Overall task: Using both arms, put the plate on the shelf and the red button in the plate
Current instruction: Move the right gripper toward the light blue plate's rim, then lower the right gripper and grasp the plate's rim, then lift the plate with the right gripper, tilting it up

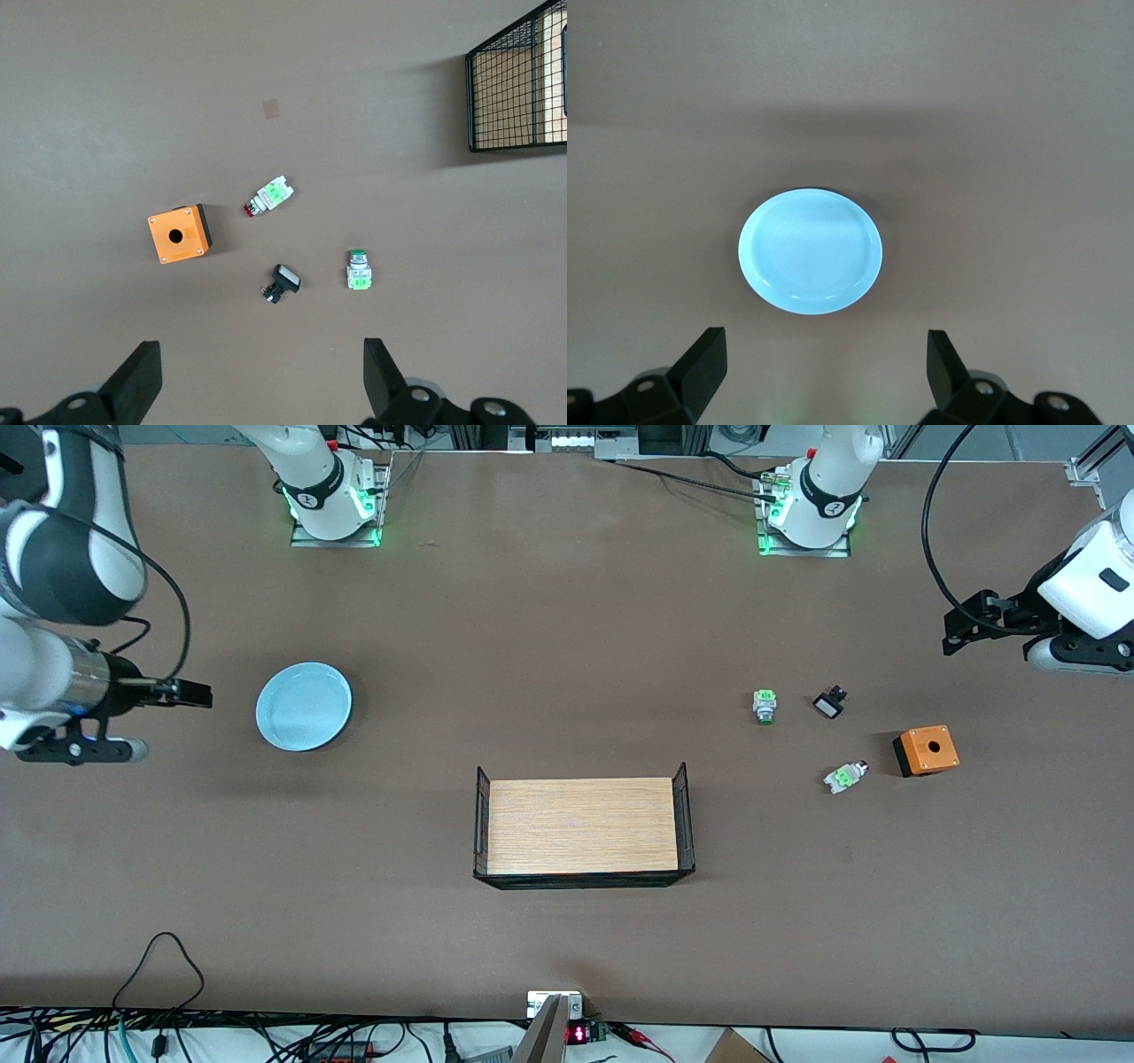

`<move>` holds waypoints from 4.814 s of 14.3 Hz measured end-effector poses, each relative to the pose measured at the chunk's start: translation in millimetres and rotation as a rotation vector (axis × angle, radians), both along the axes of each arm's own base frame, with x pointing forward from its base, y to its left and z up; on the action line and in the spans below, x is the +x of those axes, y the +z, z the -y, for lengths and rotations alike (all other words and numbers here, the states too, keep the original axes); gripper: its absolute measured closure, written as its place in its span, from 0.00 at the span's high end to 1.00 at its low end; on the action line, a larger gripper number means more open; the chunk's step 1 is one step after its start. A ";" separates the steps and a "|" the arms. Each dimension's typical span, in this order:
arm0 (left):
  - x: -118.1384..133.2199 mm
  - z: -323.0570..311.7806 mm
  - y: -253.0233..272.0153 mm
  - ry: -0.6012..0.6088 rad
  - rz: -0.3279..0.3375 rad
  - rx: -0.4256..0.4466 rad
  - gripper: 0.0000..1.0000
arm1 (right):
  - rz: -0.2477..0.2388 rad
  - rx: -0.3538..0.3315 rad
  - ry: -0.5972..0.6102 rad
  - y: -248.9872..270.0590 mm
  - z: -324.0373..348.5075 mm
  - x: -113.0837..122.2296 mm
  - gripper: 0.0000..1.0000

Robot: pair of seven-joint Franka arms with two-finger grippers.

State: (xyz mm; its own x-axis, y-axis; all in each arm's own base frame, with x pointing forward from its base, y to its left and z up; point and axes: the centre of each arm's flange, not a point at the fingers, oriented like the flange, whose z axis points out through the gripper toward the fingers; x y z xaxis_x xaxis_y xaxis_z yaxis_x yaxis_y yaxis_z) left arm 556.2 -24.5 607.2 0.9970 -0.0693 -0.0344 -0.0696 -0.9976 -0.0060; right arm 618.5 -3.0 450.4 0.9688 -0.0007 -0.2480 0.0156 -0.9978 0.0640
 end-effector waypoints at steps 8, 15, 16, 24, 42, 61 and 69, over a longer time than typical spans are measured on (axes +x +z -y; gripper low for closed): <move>0.0 -0.1 0.0 0.000 0.000 0.000 1.00 | 0.029 0.003 -0.045 -100.7 39.2 -14.4 1.00; 0.0 -0.5 0.1 0.001 0.000 0.000 1.00 | 0.125 0.025 0.023 -204.5 57.2 -65.9 1.00; 0.0 -0.5 0.1 0.001 0.000 0.000 1.00 | 0.130 0.029 0.039 -214.6 57.3 -73.9 1.00; 0.1 -0.6 0.1 0.001 0.000 0.000 1.00 | 0.047 0.068 0.149 -255.0 66.9 -107.4 1.00; 0.4 -0.7 -0.7 0.001 -0.001 0.000 1.00 | 0.014 0.077 0.155 -267.1 70.9 -113.6 0.07; 1.2 -1.6 -2.2 0.003 -0.004 0.000 1.00 | -0.093 0.171 -0.266 -27.0 -59.5 -29.7 0.03; 1.4 -1.8 -2.5 0.003 -0.004 0.000 1.00 | -0.128 0.203 -0.618 33.8 -183.7 -39.9 0.03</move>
